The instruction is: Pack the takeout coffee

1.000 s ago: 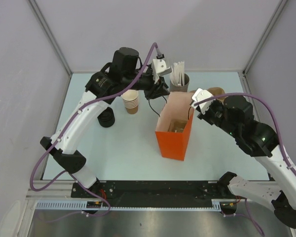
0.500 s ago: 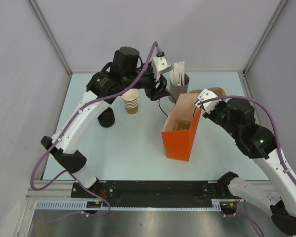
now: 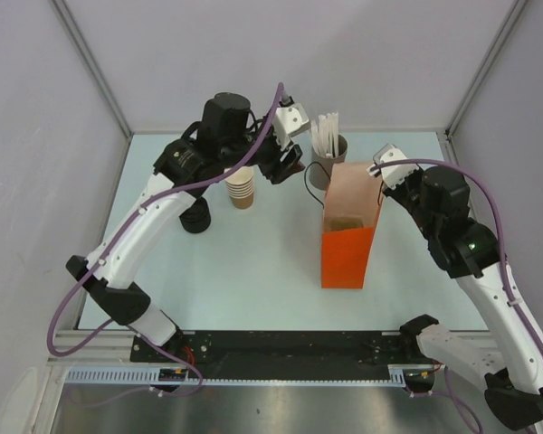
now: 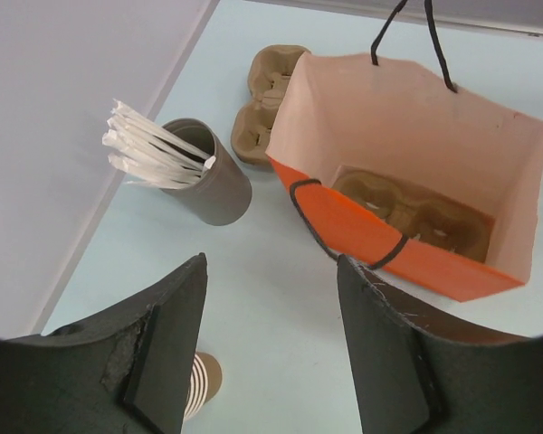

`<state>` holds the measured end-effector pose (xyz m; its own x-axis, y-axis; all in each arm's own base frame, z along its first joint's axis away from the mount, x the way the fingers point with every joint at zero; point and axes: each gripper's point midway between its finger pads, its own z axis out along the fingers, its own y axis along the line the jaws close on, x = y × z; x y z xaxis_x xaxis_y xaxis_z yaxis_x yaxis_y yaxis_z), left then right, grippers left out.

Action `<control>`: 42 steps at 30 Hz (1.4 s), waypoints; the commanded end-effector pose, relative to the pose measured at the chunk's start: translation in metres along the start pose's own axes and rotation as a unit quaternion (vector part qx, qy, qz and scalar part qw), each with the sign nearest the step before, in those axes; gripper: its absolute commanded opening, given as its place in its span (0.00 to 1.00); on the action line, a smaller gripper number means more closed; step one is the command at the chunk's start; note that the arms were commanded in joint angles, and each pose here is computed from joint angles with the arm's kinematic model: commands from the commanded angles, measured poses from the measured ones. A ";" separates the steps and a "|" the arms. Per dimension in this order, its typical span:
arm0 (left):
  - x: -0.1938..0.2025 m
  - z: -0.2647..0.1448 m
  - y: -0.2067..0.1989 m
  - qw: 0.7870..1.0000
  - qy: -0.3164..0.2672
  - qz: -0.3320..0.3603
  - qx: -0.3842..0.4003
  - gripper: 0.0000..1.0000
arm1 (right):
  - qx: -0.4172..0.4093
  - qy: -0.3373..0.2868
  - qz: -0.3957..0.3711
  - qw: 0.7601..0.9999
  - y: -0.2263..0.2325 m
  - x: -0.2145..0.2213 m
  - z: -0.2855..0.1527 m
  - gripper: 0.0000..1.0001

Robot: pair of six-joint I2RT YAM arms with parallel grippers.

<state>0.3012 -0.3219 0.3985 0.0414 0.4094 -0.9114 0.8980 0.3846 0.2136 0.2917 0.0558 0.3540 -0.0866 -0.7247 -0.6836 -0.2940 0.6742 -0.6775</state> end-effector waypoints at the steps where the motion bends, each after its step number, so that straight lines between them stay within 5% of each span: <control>1: -0.018 -0.019 0.005 0.999 -0.032 0.010 -0.032 0.65 | 0.071 0.010 0.000 0.997 -0.036 0.003 0.005 0.00; 31: -0.013 -0.025 0.001 0.999 -0.036 0.015 -0.031 0.66 | 0.197 0.127 -0.043 0.971 -0.099 0.052 -0.036 0.00; 42: -0.008 -0.029 0.001 0.999 -0.029 0.018 -0.036 0.66 | 0.078 0.154 -0.058 0.983 -0.048 0.077 -0.045 0.01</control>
<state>0.2946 -0.3097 0.3964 0.0559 0.4033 -0.9133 0.8819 0.4090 0.2346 0.2718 -0.0442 0.3598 -0.3535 -0.7828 -0.5122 -0.0888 0.5731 -0.8146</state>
